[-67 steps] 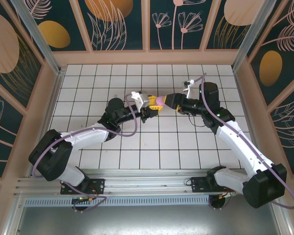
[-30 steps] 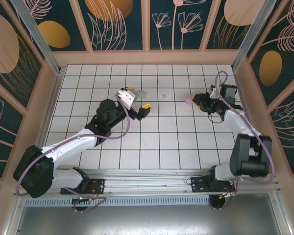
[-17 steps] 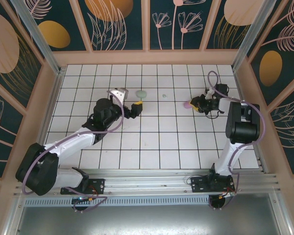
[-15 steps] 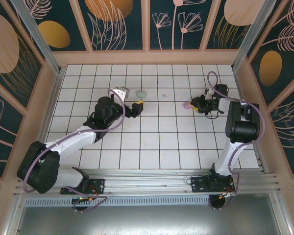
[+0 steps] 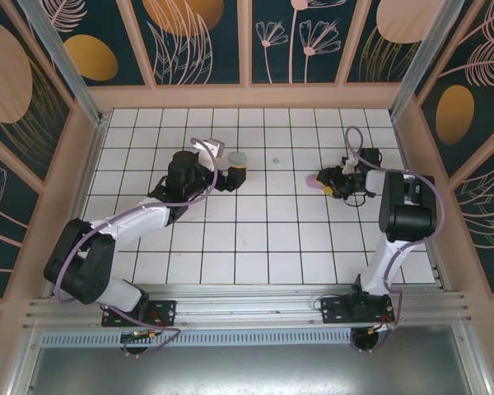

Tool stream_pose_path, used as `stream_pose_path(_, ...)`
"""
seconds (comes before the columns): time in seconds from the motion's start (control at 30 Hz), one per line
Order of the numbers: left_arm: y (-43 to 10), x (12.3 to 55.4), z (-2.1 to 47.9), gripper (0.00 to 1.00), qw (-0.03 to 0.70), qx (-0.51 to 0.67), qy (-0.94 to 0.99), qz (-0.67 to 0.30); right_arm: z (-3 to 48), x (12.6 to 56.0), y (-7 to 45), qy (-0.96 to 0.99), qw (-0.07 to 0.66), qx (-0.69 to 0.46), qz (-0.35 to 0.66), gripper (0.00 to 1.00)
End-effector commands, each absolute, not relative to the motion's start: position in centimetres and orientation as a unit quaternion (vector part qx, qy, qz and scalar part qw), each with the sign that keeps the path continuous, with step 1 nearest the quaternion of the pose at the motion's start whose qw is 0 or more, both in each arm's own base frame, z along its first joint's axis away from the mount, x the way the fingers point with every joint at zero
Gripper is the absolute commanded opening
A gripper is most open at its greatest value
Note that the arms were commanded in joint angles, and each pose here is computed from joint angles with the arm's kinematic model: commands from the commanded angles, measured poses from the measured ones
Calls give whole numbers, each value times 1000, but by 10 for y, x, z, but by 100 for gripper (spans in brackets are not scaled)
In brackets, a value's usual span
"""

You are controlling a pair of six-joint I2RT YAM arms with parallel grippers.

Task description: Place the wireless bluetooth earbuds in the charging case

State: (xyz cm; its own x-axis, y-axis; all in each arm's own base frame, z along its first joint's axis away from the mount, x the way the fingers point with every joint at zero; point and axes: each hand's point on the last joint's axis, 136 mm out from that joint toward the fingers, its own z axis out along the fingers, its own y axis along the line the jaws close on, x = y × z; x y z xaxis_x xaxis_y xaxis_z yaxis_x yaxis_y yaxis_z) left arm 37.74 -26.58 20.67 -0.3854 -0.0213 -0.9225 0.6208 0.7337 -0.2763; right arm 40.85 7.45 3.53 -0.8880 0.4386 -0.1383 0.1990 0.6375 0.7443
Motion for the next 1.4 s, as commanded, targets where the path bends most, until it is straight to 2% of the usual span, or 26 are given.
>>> stream_pose_path(0.0, -268, 381, 212, 99, 517, 194, 772, -314, 39, 395, 70, 908, 154, 173, 349, 47)
stream_pose_path(0.3, -260, 381, 213, 98, 518, 175, 782, -300, 74, 388, 59, 927, 189, 160, 283, 51)
stream_pose_path(0.43, -249, 385, 211, 99, 526, 148, 788, -283, 105, 395, 72, 929, 226, 127, 263, 51)
stream_pose_path(0.6, -246, 381, 199, 99, 513, 161, 801, -265, 133, 419, 114, 930, 266, 45, 251, 51)
stream_pose_path(0.8, -222, 384, 177, 98, 484, 159, 837, -200, 142, 463, 181, 919, 279, -47, 273, 51)
stream_pose_path(1.1, -191, 395, 159, 98, 452, 100, 850, -250, 121, 517, 297, 903, 262, -219, 260, 54)
stream_pose_path(1.37, -197, 397, 147, 97, 426, 107, 849, -293, 92, 519, 345, 880, 256, -323, 237, 61)
